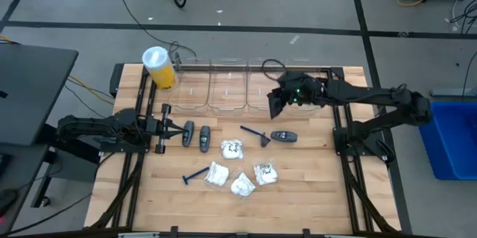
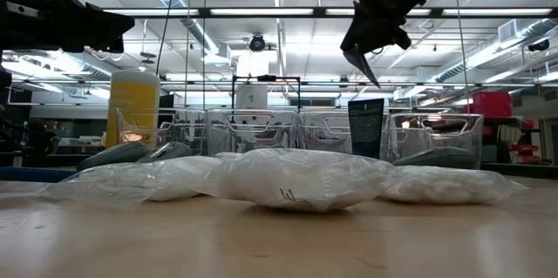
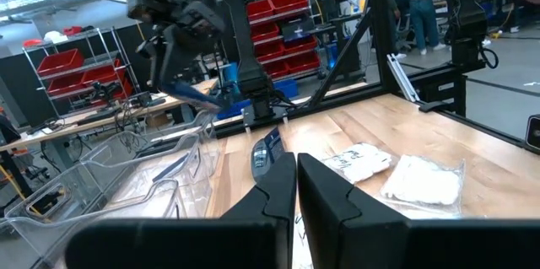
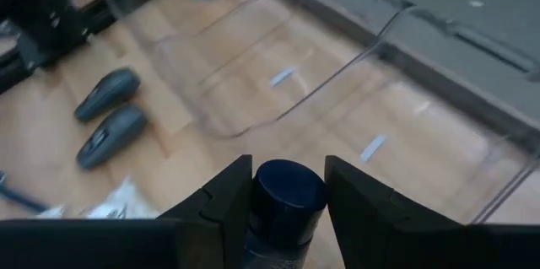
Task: Pick & Place Travel size toiletries
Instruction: Put the dark blue shave cream into the middle right transparent bin
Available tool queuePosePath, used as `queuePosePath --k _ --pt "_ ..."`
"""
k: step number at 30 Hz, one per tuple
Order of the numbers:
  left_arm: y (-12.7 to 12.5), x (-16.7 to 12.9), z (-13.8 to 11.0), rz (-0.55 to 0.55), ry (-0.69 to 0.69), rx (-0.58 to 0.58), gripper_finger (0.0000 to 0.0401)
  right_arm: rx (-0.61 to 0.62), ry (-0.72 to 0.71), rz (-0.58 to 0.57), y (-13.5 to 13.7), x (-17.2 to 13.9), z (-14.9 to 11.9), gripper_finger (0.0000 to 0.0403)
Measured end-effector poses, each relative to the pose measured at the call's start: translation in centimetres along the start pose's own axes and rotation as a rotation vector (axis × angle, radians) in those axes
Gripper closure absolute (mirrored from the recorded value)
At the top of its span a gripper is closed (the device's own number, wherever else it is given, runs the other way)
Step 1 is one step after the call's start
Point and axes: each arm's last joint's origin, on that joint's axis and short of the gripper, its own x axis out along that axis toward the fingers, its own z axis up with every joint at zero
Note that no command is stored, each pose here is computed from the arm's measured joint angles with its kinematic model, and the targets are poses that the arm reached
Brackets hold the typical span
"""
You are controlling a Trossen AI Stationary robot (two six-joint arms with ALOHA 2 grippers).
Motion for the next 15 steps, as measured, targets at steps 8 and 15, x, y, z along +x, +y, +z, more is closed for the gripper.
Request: queuePosePath --k 8,15 --pt "0.0 0.0 0.0 0.0 0.0 0.0 0.0377 0.042 -0.067 -0.092 -3.3 0.6 1.7 0.0258" --pt "0.0 0.0 0.0 0.0 0.0 0.0 0.0377 0.096 -0.082 -0.157 -5.4 0.7 2.4 0.0259"
